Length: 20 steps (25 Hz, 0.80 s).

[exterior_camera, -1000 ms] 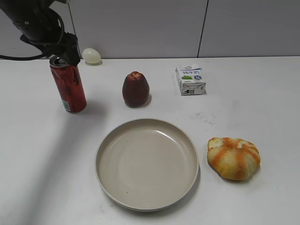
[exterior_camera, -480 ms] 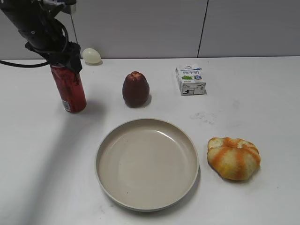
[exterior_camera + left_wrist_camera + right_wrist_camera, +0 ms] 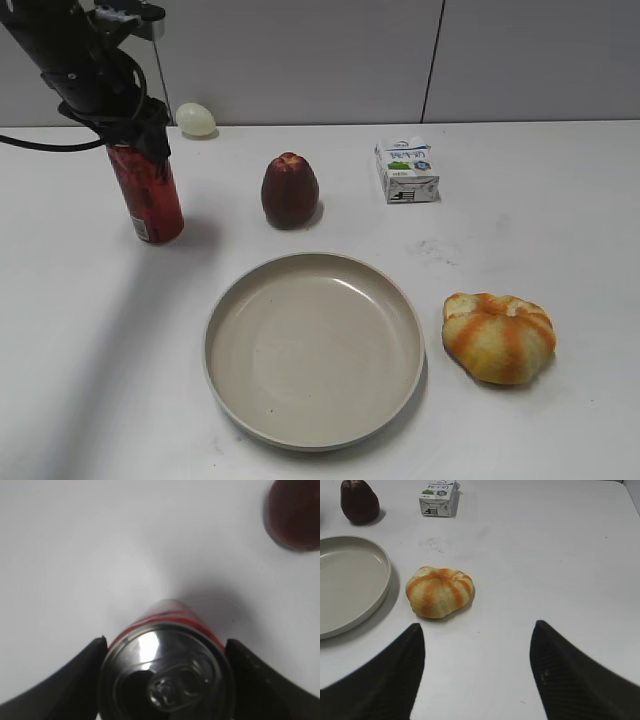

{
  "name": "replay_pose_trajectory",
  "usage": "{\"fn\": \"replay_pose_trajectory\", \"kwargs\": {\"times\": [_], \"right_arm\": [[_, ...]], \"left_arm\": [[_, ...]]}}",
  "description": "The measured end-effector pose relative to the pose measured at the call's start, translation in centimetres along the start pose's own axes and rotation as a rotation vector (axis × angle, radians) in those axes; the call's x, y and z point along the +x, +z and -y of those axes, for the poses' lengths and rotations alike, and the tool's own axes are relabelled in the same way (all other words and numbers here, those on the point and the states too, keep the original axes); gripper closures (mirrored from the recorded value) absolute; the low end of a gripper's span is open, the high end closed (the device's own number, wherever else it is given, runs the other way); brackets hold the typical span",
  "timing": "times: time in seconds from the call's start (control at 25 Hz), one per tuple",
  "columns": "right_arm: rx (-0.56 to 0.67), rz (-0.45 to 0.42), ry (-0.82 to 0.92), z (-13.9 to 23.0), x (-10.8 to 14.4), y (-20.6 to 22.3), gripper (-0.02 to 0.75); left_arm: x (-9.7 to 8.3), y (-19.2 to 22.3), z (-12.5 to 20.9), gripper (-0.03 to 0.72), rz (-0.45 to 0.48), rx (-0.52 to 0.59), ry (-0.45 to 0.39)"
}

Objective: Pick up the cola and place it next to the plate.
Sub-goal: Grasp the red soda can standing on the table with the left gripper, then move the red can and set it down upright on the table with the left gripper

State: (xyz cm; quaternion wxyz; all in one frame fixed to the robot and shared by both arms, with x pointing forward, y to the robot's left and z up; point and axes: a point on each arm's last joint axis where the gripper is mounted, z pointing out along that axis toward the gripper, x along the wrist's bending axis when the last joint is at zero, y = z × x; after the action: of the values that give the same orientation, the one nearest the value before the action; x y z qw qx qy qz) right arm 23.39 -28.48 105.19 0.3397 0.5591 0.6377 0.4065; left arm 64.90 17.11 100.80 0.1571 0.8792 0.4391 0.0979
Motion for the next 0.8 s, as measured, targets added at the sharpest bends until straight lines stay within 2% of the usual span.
{"fn": "replay_pose_trajectory", "kwargs": {"times": [0.12, 0.24, 0.4, 0.6, 0.72, 0.8], "right_arm": [[0.0, 0.0, 0.0, 0.0, 0.0, 0.0, 0.206], [0.0, 0.0, 0.0, 0.0, 0.0, 0.0, 0.206], [0.0, 0.0, 0.0, 0.0, 0.0, 0.0, 0.206], [0.0, 0.0, 0.0, 0.0, 0.0, 0.0, 0.206], [0.0, 0.0, 0.0, 0.0, 0.0, 0.0, 0.206], [0.0, 0.0, 0.0, 0.0, 0.0, 0.0, 0.206]], "left_arm": [[-0.3, -1.4, -0.1, 0.167, -0.009, -0.017, 0.011], [-1.6, -4.1, -0.7, 0.167, -0.017, -0.08, 0.04], [-5.5, -7.1, -1.7, 0.167, 0.008, -0.16, 0.124], [-11.4, -6.9, -2.9, 0.167, 0.059, -0.21, 0.252], [-13.8, -5.9, -3.6, 0.167, 0.073, -0.243, 0.304], [-14.5, -5.2, -3.8, 0.167, 0.071, -0.25, 0.327]]}}
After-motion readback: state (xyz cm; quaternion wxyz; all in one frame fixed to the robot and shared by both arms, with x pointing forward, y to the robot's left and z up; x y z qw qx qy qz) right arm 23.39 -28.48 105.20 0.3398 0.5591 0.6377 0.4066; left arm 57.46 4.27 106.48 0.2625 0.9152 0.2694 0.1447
